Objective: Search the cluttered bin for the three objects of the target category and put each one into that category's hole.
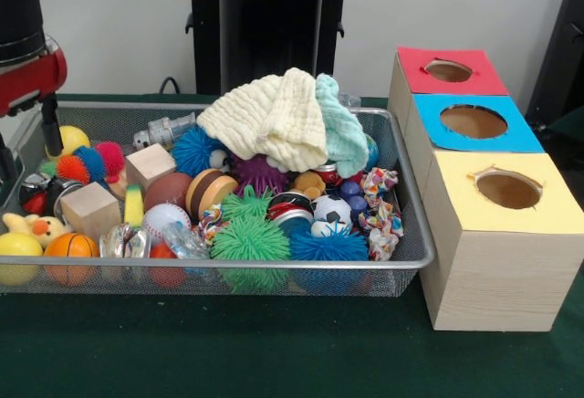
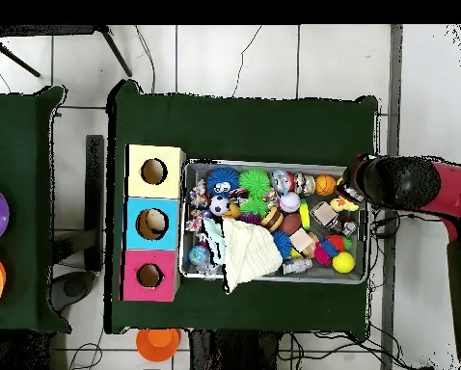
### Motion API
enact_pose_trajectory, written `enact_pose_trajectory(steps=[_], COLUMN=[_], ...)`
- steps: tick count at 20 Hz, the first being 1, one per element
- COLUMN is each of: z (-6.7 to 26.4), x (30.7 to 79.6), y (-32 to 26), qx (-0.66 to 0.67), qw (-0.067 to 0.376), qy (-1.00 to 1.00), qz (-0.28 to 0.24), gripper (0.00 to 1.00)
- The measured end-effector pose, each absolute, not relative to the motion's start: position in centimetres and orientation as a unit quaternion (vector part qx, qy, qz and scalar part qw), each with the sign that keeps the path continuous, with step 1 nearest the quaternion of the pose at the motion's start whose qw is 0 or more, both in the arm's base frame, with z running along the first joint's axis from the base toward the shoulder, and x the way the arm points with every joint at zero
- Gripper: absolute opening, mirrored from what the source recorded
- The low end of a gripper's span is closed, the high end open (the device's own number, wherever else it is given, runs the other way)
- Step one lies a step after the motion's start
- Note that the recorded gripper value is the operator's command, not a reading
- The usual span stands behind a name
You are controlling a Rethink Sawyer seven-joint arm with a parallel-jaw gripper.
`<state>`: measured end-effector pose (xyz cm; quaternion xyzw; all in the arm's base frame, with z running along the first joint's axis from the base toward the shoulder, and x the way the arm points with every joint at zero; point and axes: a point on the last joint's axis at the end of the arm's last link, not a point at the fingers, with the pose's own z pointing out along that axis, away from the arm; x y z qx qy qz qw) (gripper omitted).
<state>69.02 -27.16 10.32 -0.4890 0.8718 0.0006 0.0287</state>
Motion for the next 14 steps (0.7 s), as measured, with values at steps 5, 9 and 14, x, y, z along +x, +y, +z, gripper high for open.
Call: enact_pose_trajectory(steps=[5, 9, 14], z=[9.4, 8.2, 7.3], x=[68.7, 68.3, 68.0], y=[-27.2, -27.2, -27.3], qx=[-0.488, -0.485, -0.482], qw=[0.027, 0.027, 0.029], qy=[0.872, 0.874, 0.875], qz=[0.007, 0.016, 0.022], gripper=[1.00, 1.00, 1.00])
